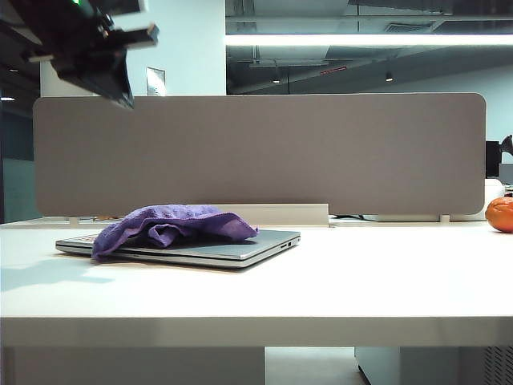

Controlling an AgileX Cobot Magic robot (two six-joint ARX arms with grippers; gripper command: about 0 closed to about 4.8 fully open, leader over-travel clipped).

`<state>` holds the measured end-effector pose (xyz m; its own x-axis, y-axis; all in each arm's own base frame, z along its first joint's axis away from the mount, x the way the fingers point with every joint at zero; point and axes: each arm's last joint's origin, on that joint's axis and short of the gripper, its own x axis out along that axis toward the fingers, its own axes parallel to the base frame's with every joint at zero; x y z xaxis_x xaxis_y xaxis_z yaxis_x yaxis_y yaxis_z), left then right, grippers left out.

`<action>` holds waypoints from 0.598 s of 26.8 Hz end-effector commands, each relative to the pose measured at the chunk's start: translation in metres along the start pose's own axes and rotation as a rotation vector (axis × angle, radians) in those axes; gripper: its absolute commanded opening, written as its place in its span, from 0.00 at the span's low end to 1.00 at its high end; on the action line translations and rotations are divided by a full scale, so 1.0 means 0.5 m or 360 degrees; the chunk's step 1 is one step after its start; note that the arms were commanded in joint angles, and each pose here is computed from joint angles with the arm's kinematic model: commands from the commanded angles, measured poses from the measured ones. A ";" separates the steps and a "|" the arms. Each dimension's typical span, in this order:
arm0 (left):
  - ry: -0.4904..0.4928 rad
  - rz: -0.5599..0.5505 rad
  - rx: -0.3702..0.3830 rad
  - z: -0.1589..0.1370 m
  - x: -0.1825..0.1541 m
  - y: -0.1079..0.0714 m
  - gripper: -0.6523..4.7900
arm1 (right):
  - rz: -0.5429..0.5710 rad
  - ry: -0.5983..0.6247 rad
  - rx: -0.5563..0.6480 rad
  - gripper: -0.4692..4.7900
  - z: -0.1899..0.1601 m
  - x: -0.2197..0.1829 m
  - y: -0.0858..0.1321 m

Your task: Pick up the purple rag and put it over the laptop.

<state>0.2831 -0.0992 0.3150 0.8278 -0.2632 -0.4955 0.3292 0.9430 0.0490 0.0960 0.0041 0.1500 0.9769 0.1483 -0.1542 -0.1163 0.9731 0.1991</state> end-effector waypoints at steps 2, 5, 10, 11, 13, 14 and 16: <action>-0.0082 0.0006 0.0010 -0.005 -0.045 0.001 0.11 | -0.0164 -0.0033 -0.0046 0.13 0.000 0.000 -0.006; -0.0145 0.0009 0.0003 -0.035 -0.080 0.001 0.11 | -0.0260 -0.0049 -0.0050 0.13 0.001 0.000 -0.010; -0.0186 0.0043 -0.0002 -0.089 -0.124 0.001 0.11 | -0.0285 -0.0052 -0.0049 0.13 0.001 0.000 -0.011; -0.0194 0.0046 -0.0008 -0.099 -0.131 0.001 0.11 | -0.0284 -0.0052 -0.0049 0.13 0.001 0.000 -0.010; -0.0221 0.0068 -0.0040 -0.132 -0.156 0.001 0.11 | -0.0284 -0.0051 -0.0049 0.13 0.001 0.000 -0.011; -0.0243 0.0070 -0.0048 -0.153 -0.172 0.001 0.11 | -0.0273 -0.0051 -0.0049 0.13 0.001 0.000 -0.010; -0.0279 0.0071 -0.0050 -0.184 -0.194 0.000 0.11 | -0.0274 -0.0051 -0.0049 0.13 0.001 0.000 -0.010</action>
<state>0.1679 -0.0574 0.2848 0.9005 -0.2501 -0.3557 0.2841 0.9577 0.0459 0.0963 -0.0009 0.1498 0.9873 -0.0263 -0.1567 0.0491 0.9885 0.1433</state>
